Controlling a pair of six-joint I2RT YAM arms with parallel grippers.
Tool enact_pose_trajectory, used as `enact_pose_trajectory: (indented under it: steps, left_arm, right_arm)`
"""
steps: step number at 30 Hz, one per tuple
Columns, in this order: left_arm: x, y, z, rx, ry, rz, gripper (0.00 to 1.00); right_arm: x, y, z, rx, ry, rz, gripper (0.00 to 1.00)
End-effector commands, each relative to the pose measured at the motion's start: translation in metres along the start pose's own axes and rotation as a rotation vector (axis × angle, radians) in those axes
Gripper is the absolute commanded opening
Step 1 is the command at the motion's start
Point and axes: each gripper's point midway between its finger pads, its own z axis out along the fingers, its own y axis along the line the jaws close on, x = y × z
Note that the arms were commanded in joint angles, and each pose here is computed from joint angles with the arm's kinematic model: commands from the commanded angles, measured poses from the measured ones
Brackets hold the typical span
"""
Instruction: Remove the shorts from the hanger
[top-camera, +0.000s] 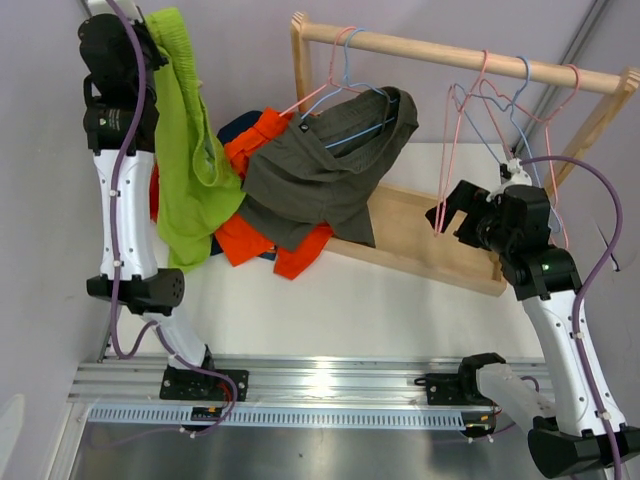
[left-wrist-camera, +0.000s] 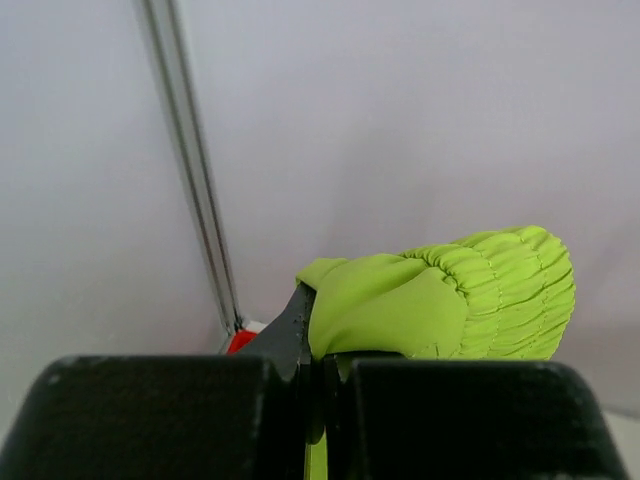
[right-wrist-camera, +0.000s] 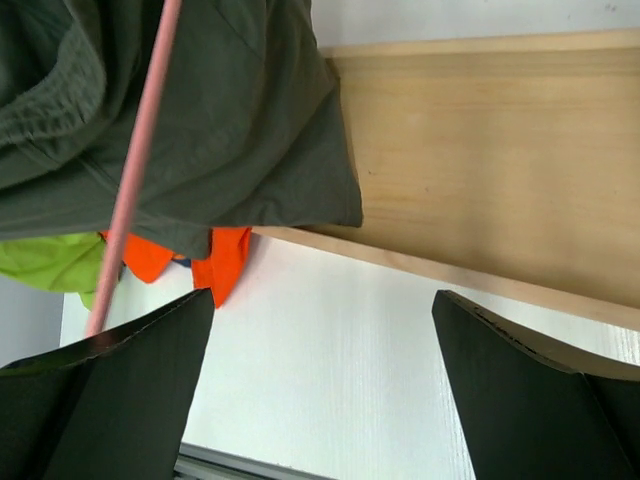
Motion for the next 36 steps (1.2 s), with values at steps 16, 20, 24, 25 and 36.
enact_pose_trajectory:
  steps: [16,20,24,25,36]
  left_arm:
    - [0.080,0.010,0.108,-0.018,-0.019,-0.110,0.00]
    - [0.146,0.008,0.119,-0.032,0.115,-0.106,0.01]
    - [0.186,0.007,0.105,-0.031,0.248,-0.126,0.79]
    - [0.203,0.005,0.097,-0.019,0.312,-0.138,0.99]
    - [0.160,-0.015,-0.051,0.121,0.297,-0.178,0.99]
  right_arm:
    - [-0.003,0.024,-0.013,-0.169,-0.071,-0.058,0.99]
    - [-0.014,0.042,-0.033,-0.245,-0.117,-0.085,1.00]
    - [-0.028,0.078,-0.059,-0.406,-0.154,-0.119,0.99]
    - [-0.031,0.085,-0.065,-0.439,-0.158,-0.128,0.99]
    - [-0.070,0.195,-0.130,-0.798,-0.194,-0.212,0.99]
